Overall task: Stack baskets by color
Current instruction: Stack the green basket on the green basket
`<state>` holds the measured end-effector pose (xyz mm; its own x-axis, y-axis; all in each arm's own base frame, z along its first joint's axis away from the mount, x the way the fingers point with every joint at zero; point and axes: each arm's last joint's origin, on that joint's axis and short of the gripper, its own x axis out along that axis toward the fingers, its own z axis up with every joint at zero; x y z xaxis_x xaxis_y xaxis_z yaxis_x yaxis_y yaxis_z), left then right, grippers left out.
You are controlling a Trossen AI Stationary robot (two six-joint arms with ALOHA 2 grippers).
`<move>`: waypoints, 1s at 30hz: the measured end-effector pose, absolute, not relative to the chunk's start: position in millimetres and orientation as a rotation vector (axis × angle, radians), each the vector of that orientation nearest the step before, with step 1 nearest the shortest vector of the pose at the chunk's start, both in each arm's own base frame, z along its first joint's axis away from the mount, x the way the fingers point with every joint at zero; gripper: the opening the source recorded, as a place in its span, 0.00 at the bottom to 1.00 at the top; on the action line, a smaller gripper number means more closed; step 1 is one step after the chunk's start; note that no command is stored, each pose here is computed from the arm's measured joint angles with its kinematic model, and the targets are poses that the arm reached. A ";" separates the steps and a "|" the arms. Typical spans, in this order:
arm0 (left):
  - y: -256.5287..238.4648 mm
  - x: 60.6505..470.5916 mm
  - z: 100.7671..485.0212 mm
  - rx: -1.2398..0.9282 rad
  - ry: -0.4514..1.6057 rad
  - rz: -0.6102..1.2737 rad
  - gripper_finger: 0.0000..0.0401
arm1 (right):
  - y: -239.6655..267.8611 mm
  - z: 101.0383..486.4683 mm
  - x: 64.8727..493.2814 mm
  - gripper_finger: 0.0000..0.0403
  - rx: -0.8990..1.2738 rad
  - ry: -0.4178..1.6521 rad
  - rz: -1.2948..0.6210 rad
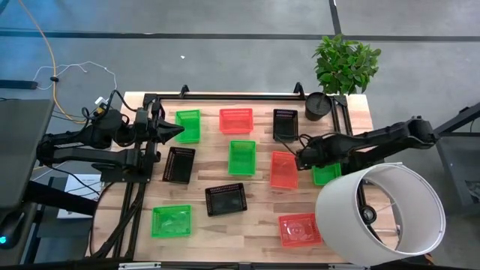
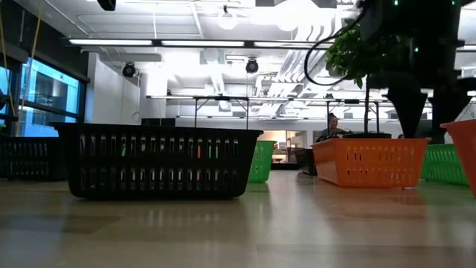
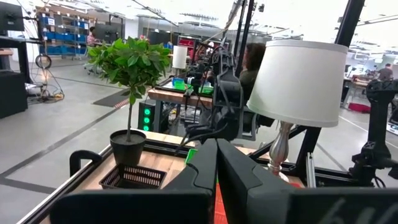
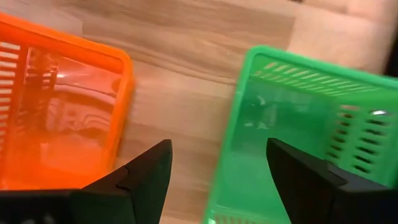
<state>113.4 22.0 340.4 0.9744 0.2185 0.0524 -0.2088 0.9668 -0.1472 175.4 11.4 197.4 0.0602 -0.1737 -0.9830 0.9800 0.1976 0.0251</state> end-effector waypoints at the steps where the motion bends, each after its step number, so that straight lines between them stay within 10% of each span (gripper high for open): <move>1: 22.1 113.4 340.4 -0.141 -0.069 0.216 0.00 | 11.4 193.5 174.9 0.60 0.966 1.128 -1.117; 17: 23.5 113.0 340.4 -0.143 -0.073 0.269 0.00 | 9.6 173.1 166.0 0.46 0.986 1.092 -1.199; 30: 23.5 113.0 340.4 -0.143 -0.073 0.268 0.00 | 8.8 173.3 165.5 0.15 0.962 1.077 -1.211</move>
<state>113.0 23.5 340.4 0.9617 0.2691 0.0526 -0.2588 0.9542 -0.1499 165.5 8.8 173.3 0.0323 -0.2291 -0.9729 0.9929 0.1191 0.0049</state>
